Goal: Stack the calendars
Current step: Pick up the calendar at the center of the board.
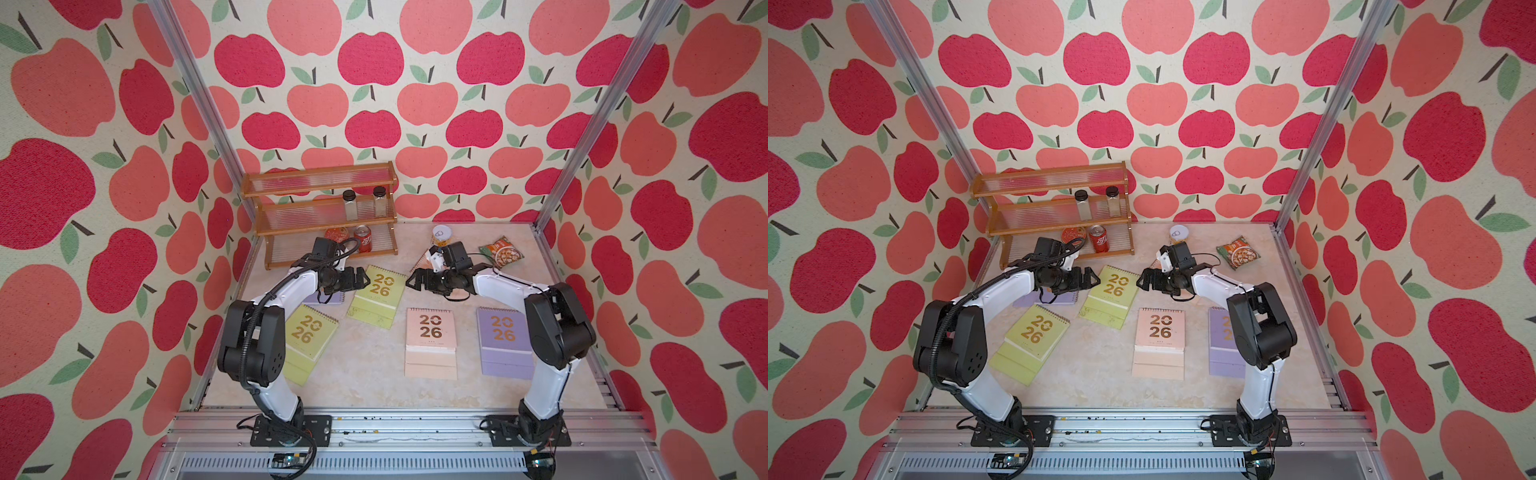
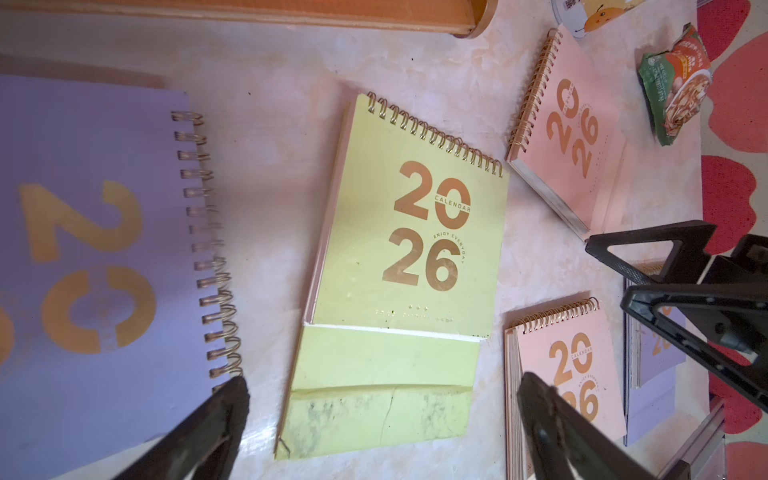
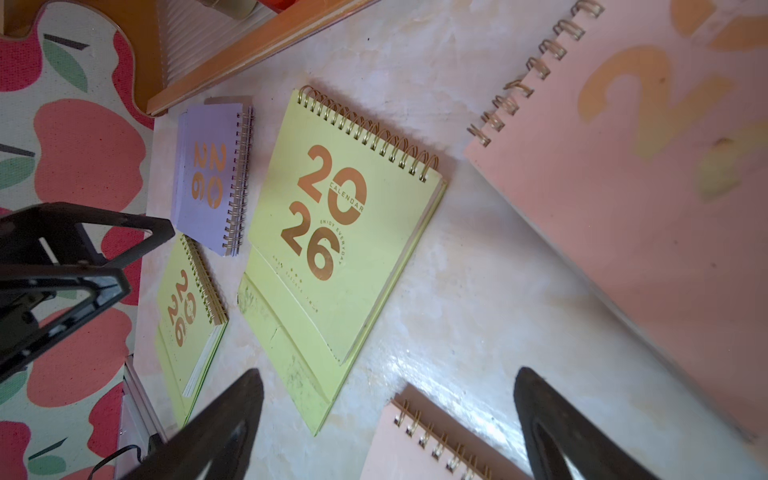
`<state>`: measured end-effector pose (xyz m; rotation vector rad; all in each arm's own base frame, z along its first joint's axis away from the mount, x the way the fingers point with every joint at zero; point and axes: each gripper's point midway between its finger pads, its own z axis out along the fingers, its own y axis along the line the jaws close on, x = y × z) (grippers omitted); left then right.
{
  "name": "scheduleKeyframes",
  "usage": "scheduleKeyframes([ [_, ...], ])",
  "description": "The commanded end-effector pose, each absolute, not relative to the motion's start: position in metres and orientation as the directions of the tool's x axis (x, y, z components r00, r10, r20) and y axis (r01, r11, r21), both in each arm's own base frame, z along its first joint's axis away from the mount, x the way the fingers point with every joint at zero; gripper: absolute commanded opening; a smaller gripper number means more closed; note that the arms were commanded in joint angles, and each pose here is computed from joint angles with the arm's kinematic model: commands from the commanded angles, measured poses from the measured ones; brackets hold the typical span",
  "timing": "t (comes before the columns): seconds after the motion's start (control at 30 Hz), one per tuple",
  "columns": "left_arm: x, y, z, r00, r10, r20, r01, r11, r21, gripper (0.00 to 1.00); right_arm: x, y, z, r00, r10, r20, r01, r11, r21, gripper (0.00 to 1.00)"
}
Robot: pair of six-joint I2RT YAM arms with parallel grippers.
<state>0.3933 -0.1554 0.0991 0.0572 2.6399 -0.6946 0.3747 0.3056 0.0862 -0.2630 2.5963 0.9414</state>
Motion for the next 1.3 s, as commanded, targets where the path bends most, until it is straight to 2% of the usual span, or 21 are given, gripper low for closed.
scheduleKeyframes([
  [0.0,0.401,-0.163,0.093,-0.911,-0.053,-0.409,0.173,0.852,-0.495,0.98,0.38,0.317,0.084,-0.923,-0.039,-0.384,-0.277,0.758,0.59,0.96],
  [0.57,0.424,-0.166,0.058,-0.934,-0.061,-0.353,0.13,0.86,-0.493,0.96,0.388,0.337,0.064,-0.942,-0.037,-0.333,-0.248,0.745,0.619,0.94],
  [1.27,0.408,-0.189,0.035,-0.96,-0.042,-0.278,0.123,0.827,-0.549,0.92,0.385,0.363,0.039,-0.969,-0.065,-0.237,-0.215,0.695,0.686,0.92],
])
